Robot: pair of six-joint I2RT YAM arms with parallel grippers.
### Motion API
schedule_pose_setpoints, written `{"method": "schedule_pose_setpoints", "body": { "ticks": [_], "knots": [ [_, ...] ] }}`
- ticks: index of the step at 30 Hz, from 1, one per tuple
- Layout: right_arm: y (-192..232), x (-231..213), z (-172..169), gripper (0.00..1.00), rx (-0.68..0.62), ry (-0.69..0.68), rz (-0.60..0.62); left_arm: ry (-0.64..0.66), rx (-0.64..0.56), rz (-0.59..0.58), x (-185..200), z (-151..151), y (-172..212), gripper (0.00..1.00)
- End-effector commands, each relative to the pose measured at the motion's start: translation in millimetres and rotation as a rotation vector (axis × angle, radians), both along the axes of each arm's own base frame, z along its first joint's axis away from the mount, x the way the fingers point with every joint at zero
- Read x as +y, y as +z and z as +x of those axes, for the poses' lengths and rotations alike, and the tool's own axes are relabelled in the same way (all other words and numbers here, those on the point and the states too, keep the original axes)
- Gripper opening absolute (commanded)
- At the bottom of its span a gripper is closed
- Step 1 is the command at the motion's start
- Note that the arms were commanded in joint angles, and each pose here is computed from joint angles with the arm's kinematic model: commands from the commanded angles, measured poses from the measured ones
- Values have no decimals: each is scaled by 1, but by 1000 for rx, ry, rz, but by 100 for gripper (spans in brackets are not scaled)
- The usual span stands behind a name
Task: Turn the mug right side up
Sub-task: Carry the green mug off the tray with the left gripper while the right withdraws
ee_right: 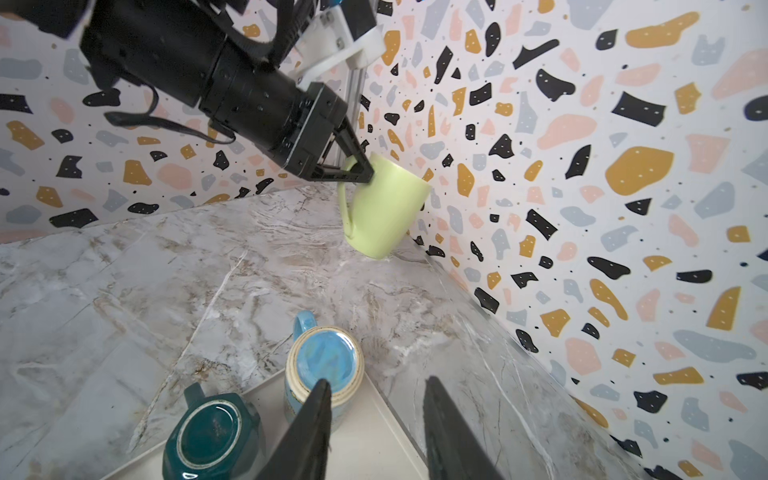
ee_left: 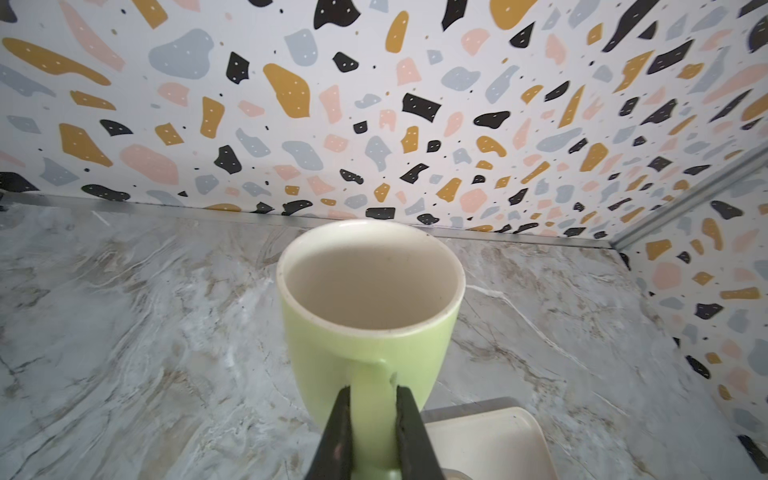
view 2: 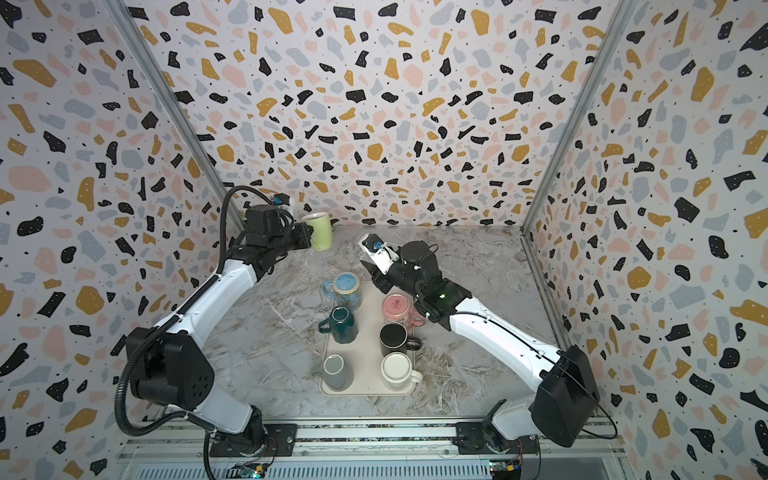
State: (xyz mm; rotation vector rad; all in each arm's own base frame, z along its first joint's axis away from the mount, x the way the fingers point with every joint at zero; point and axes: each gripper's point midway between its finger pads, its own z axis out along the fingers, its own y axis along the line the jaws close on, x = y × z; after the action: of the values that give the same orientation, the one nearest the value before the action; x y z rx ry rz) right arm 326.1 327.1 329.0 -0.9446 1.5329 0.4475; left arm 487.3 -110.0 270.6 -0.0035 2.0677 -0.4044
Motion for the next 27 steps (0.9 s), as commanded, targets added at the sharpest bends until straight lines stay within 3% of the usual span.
{"method": "schedule_pose_setpoints", "body": {
  "ticks": [1,9,27],
  "knots": [
    [14,-14,-3,38,0,-29,57,61,-232,22,9,24,43,0],
    [10,-28,-2,36,15,-57,77,168,-302,64,27,34,8,0],
    [5,-28,1,34,33,-61,88,200,-295,57,28,55,-63,0]
  ]
}}
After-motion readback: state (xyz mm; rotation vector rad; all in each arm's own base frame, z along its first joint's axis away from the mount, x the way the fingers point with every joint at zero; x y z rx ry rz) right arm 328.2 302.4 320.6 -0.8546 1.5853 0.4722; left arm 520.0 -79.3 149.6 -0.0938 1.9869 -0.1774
